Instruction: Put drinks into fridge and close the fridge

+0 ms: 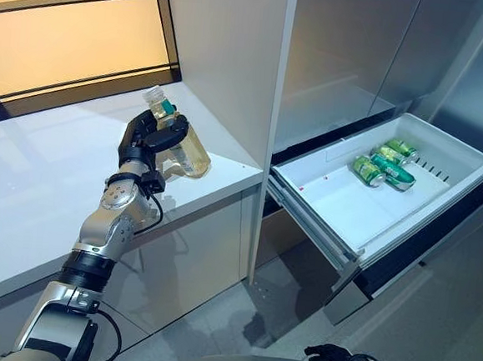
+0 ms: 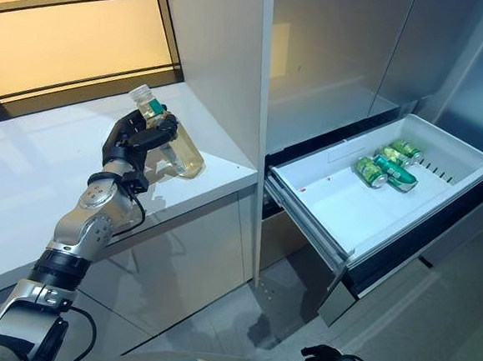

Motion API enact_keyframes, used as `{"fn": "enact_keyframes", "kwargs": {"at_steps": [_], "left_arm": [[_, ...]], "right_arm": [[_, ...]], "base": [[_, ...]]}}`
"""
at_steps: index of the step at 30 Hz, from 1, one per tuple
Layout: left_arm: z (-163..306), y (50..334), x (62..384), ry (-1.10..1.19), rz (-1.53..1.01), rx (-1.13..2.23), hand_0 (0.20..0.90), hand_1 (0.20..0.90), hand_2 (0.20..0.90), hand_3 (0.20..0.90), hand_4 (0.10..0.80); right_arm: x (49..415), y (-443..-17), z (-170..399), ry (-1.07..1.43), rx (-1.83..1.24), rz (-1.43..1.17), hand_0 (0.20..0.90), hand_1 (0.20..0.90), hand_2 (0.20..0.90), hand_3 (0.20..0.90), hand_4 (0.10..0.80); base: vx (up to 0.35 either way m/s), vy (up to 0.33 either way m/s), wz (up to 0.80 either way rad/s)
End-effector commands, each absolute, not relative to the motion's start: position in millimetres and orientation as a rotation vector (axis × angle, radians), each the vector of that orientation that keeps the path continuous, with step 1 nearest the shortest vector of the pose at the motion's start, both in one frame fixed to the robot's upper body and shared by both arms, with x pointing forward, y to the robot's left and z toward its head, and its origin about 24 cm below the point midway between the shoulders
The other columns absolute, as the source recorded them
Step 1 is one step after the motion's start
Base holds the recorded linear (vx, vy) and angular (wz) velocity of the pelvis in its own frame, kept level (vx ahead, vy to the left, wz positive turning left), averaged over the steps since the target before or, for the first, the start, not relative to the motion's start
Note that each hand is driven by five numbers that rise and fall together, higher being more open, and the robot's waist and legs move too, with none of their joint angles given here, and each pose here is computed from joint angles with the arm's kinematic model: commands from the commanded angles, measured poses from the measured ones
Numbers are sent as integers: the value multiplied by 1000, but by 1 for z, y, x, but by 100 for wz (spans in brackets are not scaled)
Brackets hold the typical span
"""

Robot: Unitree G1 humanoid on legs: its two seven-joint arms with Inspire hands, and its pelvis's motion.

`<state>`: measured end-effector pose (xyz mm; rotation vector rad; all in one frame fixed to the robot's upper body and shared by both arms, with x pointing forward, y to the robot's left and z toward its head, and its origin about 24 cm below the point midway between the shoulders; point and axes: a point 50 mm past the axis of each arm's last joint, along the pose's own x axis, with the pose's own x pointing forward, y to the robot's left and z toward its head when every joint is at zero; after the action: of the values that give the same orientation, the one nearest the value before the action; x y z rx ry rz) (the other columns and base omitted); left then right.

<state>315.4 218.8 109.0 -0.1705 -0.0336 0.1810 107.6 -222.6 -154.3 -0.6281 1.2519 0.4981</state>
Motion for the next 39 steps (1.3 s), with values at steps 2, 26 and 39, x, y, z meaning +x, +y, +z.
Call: {"fn": "enact_keyframes", "kwargs": {"at_steps": [2,26,39], "left_arm": [[232,190,318,-575,-17,-116,300,300,300,200,100],[265,156,283,-788,-327,-24,300,300,300,200,100],[264,162,275,-794,-363,23,300,300,300,200,100]], "right_arm": [[135,-185,-146,1094,-710,776,900,900,900,900,800],[246,-112,-24,367,-936,1031,900,900,900,900,800],[225,-63,34,-51,-753,1329,900,900,900,900,800]], "base": [[-33,3,7],[-42,17,5],[-29,16,0]]}}
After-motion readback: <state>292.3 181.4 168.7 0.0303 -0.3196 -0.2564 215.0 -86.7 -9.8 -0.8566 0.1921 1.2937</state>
